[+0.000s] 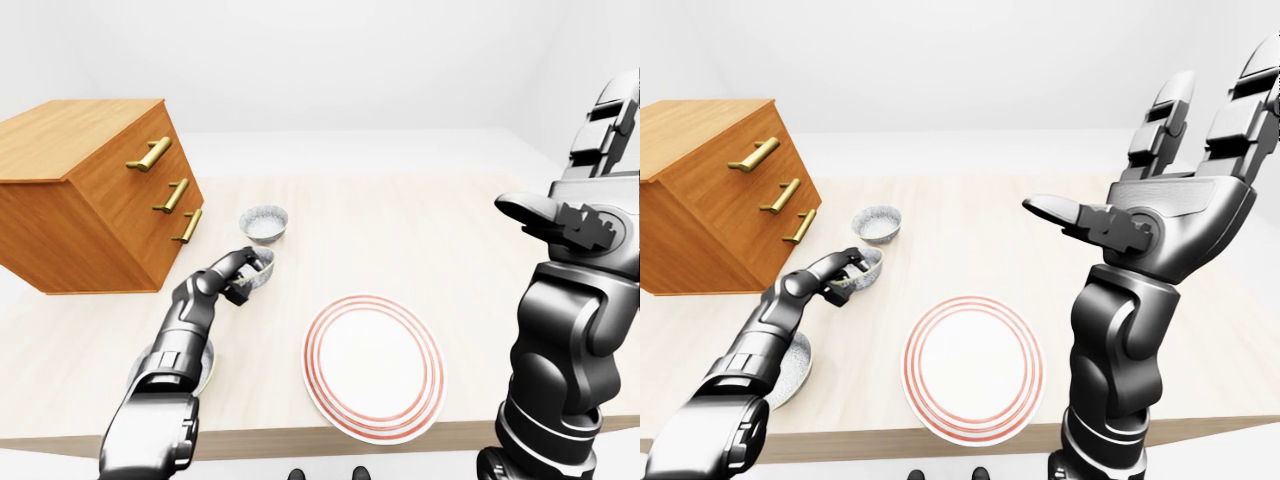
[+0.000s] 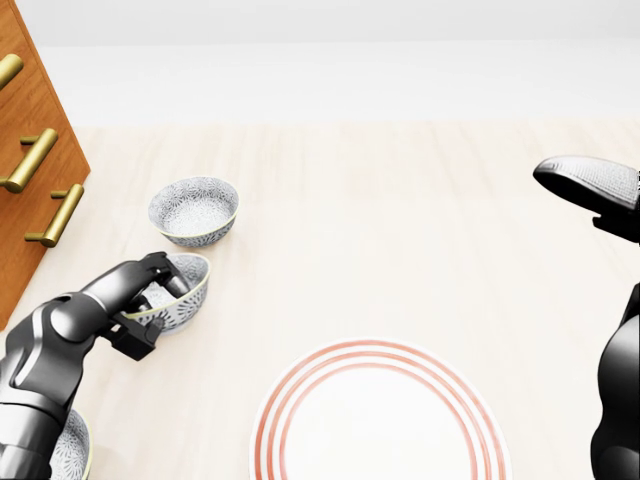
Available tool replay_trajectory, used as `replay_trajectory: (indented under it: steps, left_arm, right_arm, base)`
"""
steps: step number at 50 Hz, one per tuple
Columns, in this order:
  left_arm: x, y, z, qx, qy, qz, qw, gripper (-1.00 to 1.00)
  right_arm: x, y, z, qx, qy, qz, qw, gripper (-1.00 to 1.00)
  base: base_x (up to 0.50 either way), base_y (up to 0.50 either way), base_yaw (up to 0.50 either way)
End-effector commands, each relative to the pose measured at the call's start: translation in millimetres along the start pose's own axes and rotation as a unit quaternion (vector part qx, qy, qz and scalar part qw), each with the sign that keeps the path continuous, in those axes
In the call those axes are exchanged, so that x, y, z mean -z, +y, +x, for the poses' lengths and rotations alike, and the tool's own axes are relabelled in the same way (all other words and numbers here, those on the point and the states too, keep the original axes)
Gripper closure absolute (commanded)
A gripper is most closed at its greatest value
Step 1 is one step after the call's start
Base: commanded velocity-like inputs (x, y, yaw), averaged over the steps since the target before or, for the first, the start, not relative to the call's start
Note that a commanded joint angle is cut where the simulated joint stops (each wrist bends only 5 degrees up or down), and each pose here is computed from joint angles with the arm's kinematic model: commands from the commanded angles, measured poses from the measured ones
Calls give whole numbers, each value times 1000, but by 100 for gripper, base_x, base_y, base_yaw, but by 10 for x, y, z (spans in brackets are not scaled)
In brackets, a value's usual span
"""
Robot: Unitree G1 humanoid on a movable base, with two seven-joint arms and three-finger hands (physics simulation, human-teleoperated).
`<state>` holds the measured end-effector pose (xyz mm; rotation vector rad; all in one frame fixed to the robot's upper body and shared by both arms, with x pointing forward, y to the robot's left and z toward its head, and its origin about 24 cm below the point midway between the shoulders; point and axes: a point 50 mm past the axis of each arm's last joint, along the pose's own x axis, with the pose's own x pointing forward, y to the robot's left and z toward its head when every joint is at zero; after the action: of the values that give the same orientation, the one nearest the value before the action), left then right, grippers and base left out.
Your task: Put the bowl in the middle on the plate.
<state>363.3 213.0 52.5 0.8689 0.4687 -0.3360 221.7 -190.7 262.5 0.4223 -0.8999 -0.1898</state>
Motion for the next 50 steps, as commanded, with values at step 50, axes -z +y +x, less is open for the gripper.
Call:
replay_trajectory:
  steps: [50]
  left_arm:
    - [-414,-326,-201,52,-78,100,991,100]
  right_arm:
    - [18,18,-18,-5,2,-4,1000,-100]
  base:
    - [0,0,0]
